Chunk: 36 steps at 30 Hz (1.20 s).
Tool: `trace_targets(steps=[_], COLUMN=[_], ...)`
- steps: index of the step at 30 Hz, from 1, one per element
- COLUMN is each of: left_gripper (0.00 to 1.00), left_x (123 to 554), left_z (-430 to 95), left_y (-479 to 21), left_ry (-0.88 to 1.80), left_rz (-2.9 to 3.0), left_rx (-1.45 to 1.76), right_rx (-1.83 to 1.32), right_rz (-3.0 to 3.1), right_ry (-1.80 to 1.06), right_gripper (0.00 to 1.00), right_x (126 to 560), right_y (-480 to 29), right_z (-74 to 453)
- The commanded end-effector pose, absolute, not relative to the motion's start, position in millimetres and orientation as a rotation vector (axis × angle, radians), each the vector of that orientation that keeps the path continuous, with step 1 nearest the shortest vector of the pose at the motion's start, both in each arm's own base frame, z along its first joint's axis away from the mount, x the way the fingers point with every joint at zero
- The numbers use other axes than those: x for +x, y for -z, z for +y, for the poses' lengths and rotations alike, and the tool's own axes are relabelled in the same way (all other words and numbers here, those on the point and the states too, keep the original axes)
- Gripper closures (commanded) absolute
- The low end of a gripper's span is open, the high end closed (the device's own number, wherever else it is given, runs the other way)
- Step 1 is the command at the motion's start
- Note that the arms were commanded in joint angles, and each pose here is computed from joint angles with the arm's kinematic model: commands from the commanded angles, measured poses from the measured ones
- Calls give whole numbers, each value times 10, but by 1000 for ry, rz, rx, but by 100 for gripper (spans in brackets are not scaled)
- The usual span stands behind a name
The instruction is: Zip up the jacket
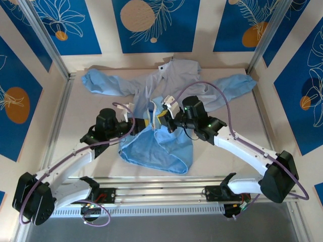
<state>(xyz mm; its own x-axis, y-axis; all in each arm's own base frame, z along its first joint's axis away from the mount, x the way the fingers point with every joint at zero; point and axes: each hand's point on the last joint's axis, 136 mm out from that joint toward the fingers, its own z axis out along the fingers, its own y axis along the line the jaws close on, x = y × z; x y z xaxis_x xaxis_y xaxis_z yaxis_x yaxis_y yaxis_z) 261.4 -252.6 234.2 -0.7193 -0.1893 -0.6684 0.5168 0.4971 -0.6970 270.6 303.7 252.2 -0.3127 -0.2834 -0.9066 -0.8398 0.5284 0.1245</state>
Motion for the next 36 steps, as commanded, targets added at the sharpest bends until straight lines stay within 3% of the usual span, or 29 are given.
trace_targets(steps=[1, 36], left_gripper=[100, 100], left_x=[2673, 2685], left_z=[-2528, -2642], left_y=[-2685, -2705], left_ry=[1255, 1467], left_rz=[1824, 1815], left_rx=[328, 181], right_rx=[-939, -769], right_rz=[1765, 1740], right_ry=[-823, -925], right_gripper=[100, 100], right_x=[2657, 2884], right_y=[-2714, -2795], right_z=[3044, 2988])
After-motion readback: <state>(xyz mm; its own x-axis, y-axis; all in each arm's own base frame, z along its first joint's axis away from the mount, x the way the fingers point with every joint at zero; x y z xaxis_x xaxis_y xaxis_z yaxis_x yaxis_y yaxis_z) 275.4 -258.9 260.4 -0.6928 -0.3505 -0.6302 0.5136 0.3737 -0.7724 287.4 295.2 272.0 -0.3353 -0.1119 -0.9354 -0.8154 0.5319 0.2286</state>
